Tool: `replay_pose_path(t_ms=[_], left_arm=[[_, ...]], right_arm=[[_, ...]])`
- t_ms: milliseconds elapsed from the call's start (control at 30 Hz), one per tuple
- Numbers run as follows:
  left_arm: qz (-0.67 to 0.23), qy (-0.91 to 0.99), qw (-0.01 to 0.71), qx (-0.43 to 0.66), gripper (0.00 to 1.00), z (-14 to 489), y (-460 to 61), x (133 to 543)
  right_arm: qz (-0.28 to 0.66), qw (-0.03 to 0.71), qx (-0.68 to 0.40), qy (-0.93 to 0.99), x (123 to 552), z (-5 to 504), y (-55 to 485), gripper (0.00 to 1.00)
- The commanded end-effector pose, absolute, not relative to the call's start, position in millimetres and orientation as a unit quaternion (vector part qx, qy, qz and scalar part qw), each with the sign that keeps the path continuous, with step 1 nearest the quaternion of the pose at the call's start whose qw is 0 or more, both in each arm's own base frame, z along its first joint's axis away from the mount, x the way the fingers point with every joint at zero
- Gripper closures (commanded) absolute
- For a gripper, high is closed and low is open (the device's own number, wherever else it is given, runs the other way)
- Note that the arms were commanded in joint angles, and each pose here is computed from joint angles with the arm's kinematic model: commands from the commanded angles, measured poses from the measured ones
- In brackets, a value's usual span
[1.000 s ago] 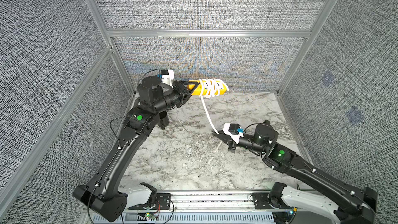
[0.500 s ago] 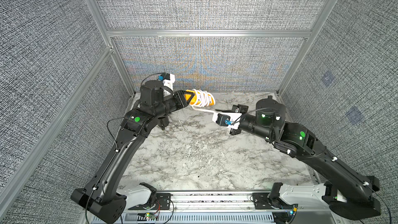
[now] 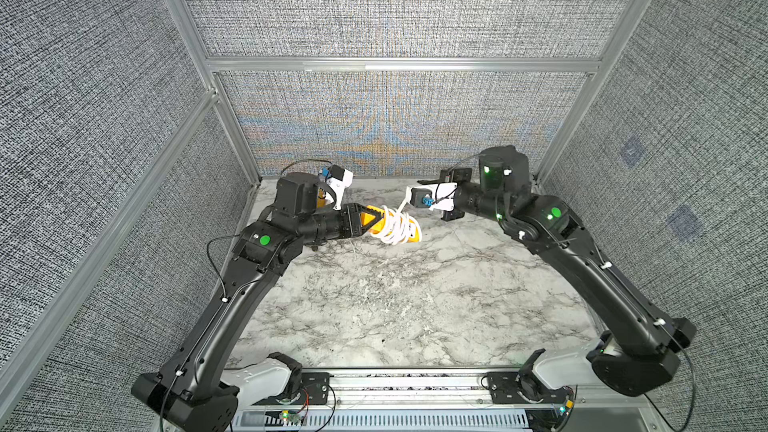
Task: Wrap the cord around the power strip
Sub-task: Wrap the power cord around the power strip.
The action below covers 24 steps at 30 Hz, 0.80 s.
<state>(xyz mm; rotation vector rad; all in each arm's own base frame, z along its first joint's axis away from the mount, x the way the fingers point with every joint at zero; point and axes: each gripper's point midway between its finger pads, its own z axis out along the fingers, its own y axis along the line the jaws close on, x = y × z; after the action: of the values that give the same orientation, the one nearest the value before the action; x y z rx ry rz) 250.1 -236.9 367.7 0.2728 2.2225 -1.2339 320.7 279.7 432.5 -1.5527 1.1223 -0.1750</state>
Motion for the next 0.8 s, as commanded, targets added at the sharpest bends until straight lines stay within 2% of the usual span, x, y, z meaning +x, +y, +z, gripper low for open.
replay_pose_path(t_ms=[0,133,333,467,633,767], left_arm=[[-0.531,0.812,0.198,0.136,1.00,368,-251,212],[-0.593,0.771,0.166,0.162,1.00,389,-260,189],[-0.623,0.746,0.136,0.192,1.00,400,-262,165],[-0.635,0.735,0.131,0.199,1.00,407,-264,162],[-0.644,0.726,0.130,0.204,1.00,415,-267,163],[-0.647,0.723,0.129,0.205,1.00,418,-268,163]], right_arm=[[-0.037,0.623,-0.648,0.436,332,462,290,1.00],[0.030,0.583,-0.686,0.434,336,428,303,1.00],[0.088,0.555,-0.697,0.446,338,396,300,1.00],[0.105,0.554,-0.692,0.450,332,392,299,1.00],[0.107,0.565,-0.679,0.457,324,388,294,0.77],[0.108,0.567,-0.672,0.464,321,385,290,0.62]])
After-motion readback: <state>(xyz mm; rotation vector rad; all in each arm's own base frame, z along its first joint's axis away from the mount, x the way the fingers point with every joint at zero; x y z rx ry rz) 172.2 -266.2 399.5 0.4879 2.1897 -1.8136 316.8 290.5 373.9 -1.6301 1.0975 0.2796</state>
